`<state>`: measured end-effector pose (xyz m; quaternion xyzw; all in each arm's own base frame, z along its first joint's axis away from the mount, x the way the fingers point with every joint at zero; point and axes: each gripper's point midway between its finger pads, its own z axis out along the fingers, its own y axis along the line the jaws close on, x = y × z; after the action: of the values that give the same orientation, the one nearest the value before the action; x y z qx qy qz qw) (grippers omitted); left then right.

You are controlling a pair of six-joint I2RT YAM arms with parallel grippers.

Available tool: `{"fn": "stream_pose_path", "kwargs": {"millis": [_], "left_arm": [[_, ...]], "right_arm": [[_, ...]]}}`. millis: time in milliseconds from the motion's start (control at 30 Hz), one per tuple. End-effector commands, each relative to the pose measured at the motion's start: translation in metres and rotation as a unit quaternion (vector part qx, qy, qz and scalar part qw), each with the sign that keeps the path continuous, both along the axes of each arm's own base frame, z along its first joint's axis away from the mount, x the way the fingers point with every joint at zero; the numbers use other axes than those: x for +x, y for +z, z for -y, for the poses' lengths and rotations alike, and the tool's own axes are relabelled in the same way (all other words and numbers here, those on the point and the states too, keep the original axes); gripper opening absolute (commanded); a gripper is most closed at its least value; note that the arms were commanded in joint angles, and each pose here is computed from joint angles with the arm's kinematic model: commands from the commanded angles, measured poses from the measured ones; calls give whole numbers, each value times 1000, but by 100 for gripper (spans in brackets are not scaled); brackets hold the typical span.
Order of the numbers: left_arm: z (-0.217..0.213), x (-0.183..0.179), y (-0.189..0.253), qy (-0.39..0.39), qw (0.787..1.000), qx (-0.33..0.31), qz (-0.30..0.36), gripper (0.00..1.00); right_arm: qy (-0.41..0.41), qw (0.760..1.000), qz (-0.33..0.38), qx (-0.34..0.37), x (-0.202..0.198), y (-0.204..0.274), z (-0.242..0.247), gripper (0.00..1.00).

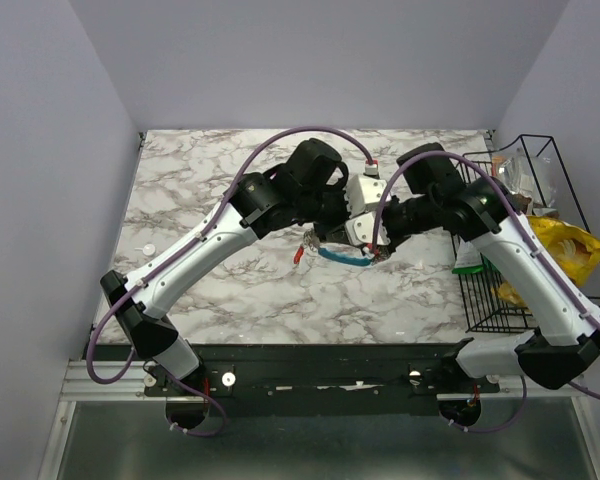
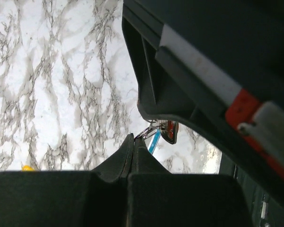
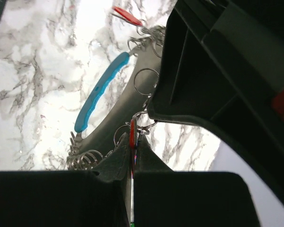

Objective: Remove the keys from the keyring

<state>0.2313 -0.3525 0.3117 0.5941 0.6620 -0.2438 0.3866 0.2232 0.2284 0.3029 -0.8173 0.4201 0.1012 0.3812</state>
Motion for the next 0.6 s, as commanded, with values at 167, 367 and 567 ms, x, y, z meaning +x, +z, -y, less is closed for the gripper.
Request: {"fn": "stream_pose_path", "kwargs": {"millis": [167,367,567], "left_arm": [[-13,37,35,43,991,12,129,0],[-17,46,52,52,984,13,171,0],[-21,37,43,38,986,21,159,0]], "right_arm": [[67,988,-136,0,-66,-22,5,1],[26,997,-56,42,-46,3,4,1],[19,989,-55,132,-62,66,-4,1]]}}
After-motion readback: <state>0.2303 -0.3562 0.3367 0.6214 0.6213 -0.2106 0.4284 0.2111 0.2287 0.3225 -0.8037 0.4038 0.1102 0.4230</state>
